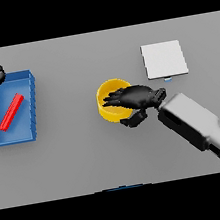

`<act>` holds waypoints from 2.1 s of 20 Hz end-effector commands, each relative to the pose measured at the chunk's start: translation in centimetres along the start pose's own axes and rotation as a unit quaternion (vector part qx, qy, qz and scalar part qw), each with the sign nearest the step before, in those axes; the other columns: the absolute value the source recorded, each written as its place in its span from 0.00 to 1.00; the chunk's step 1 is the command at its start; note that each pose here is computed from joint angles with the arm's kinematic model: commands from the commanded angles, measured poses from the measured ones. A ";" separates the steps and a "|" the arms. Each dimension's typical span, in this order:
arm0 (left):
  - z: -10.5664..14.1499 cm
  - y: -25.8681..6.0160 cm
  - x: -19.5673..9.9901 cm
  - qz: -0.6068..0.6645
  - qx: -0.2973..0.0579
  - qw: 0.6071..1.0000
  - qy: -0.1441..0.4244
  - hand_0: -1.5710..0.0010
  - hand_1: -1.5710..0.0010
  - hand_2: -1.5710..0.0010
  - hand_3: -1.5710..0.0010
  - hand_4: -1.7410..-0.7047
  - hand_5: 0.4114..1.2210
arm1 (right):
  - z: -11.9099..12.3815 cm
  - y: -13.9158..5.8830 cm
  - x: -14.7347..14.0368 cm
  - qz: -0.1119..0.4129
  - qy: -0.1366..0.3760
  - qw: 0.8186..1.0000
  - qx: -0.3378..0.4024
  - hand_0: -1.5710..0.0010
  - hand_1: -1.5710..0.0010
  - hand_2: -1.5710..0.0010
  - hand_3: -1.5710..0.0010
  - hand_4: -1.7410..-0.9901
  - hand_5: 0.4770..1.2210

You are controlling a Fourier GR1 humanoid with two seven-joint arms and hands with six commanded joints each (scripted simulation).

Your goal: Pick up the red beaker and tilt it to pour out 1 green nut into yellow bowl. Pick up the yellow bowl and place it on the metallic measuring scale.

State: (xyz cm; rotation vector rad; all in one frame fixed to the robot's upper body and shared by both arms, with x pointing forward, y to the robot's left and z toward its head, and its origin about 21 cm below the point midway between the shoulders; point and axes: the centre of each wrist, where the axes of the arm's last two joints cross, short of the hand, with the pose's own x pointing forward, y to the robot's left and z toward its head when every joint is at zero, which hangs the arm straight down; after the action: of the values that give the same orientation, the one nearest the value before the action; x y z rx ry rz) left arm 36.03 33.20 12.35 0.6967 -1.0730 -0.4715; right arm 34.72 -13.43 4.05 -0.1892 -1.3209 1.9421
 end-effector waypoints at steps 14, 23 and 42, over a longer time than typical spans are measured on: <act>0.0 -0.3 0.4 0.003 0.001 1.000 -0.011 1.00 1.00 1.00 1.00 0.92 0.39 | 0.8 -0.8 0.5 0.008 -0.004 1.000 0.017 0.08 0.10 0.10 0.27 0.08 0.97; -0.4 0.4 -0.4 0.004 0.010 1.000 -0.010 1.00 1.00 1.00 1.00 0.91 0.40 | 3.9 -5.0 0.6 0.019 0.015 1.000 -0.007 0.01 0.01 0.01 0.17 0.03 1.00; -0.5 1.2 -0.4 0.009 0.010 1.000 -0.007 1.00 1.00 1.00 1.00 0.91 0.42 | 6.9 -9.7 -7.0 0.030 0.158 0.985 -0.061 0.00 0.00 0.00 0.19 0.02 1.00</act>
State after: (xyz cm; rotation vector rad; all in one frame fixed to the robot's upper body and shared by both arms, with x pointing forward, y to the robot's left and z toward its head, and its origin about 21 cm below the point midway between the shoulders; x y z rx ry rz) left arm 36.35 34.46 12.86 0.7020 -1.0976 -0.4506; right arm 40.94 -21.42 13.37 -0.5807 -1.2300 1.7911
